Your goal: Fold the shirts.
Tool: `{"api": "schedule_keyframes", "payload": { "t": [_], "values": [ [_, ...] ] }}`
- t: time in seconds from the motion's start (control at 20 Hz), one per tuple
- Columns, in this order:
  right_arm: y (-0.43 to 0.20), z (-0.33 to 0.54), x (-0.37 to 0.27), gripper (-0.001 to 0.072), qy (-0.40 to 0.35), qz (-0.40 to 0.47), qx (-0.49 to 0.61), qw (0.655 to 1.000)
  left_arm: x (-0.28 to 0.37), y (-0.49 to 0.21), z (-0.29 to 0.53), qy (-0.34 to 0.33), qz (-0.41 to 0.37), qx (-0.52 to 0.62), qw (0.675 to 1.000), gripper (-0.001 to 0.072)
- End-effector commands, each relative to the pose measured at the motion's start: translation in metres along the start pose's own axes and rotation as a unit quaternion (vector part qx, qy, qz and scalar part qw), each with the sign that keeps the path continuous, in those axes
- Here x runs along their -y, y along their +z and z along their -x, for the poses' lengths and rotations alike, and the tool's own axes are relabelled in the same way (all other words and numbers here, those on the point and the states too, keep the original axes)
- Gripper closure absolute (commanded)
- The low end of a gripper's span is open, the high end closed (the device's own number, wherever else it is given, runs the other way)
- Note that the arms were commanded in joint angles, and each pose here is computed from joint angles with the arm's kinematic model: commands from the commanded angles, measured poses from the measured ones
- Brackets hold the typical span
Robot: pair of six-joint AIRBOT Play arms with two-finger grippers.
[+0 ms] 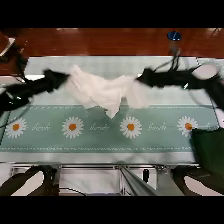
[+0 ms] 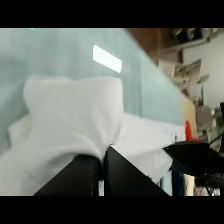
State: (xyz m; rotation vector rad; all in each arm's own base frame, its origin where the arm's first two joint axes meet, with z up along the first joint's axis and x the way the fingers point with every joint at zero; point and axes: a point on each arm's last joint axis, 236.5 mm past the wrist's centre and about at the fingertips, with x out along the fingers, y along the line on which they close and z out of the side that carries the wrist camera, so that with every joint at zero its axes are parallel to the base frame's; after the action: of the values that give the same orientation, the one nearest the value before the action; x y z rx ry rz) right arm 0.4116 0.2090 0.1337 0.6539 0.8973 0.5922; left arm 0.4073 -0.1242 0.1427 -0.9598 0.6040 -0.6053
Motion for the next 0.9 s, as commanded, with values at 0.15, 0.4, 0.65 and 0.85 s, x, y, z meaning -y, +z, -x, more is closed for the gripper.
{"api": "schedule_keyframes", "payload": {
  "t": [0.15,0.4,0.65,0.85],
  "values": [
    [0.110,0.235,-0.170,0.0688,-0.060,0.272,0.229,0.933,0.209,0.114,0.130,-0.098,-0.224,0.161,0.956,0.0691],
    [0.047,0.358,-0.219,0.0688,-0.126,0.351,0.319,0.871,0.269,0.071,0.178,0.015,-0.382,0.175,0.908,0.0690],
    [-0.011,0.381,-0.212,0.0688,-0.150,0.352,0.285,0.879,0.255,-0.026,0.164,0.034,-0.432,0.040,0.900,0.0690],
    [-0.021,0.378,-0.153,0.0688,-0.238,0.291,0.228,0.898,0.164,-0.060,0.164,0.146,-0.361,-0.039,0.920,0.0690]
  ]
}}
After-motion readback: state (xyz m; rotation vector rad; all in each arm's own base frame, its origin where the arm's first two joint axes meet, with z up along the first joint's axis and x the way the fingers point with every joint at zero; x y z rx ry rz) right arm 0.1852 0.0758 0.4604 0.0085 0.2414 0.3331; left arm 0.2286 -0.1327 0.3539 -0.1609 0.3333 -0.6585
